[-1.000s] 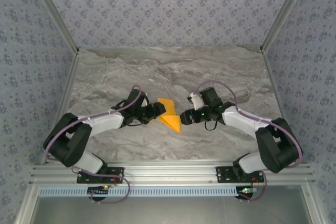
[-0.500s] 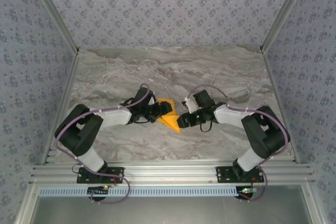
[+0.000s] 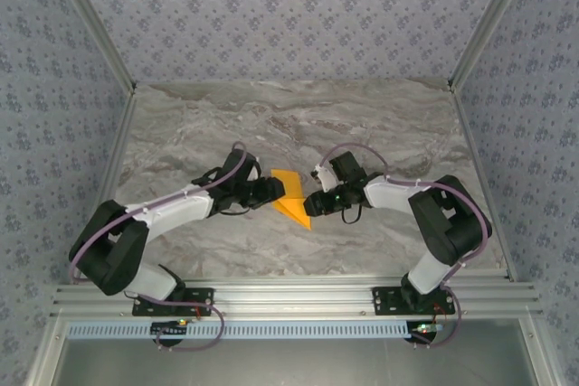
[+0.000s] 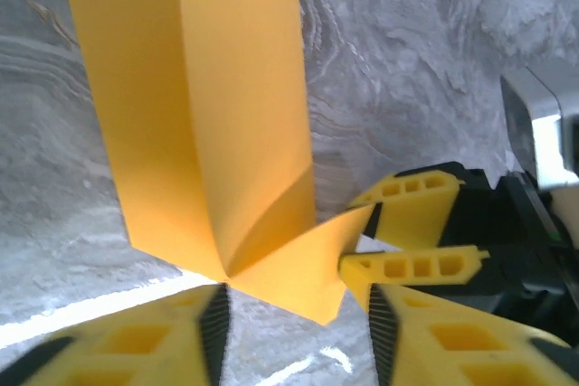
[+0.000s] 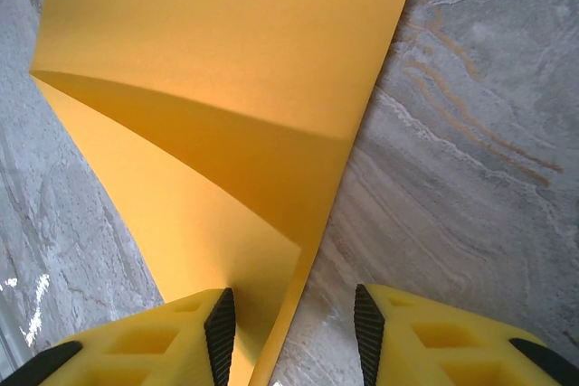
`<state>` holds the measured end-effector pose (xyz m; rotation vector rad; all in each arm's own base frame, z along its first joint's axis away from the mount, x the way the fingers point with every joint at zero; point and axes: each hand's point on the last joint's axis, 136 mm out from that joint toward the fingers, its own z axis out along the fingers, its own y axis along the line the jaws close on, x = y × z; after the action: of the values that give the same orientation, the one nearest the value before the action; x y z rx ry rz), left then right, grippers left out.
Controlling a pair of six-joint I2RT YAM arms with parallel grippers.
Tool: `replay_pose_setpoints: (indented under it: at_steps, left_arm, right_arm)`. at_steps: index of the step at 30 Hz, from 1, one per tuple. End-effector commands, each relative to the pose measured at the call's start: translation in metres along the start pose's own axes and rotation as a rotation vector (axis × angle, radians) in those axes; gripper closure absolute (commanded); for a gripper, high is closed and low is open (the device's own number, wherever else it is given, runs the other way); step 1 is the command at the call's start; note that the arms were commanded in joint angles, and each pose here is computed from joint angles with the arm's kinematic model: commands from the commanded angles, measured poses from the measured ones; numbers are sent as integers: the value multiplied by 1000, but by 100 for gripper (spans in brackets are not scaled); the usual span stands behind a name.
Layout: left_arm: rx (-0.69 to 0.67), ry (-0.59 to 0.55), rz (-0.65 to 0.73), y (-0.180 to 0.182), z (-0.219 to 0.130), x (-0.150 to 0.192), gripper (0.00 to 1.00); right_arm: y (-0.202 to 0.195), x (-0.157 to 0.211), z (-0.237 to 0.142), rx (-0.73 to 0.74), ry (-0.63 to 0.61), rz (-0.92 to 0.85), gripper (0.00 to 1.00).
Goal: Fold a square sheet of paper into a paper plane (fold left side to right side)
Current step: Third fold the triangle at the center of the table.
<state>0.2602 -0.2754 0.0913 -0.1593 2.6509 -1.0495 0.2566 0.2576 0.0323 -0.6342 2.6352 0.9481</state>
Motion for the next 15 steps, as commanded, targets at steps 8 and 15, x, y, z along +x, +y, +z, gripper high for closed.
replay_pose_setpoints:
  at_steps: [8,15]
  left_arm:
    - [120,142,102,-39,30,18,75]
    - [21,178,120,-19,56,17,79]
  right_arm:
    - [0,-3,2,15,9,-12,56]
    - [1,-3,-2,22,8,-1,56]
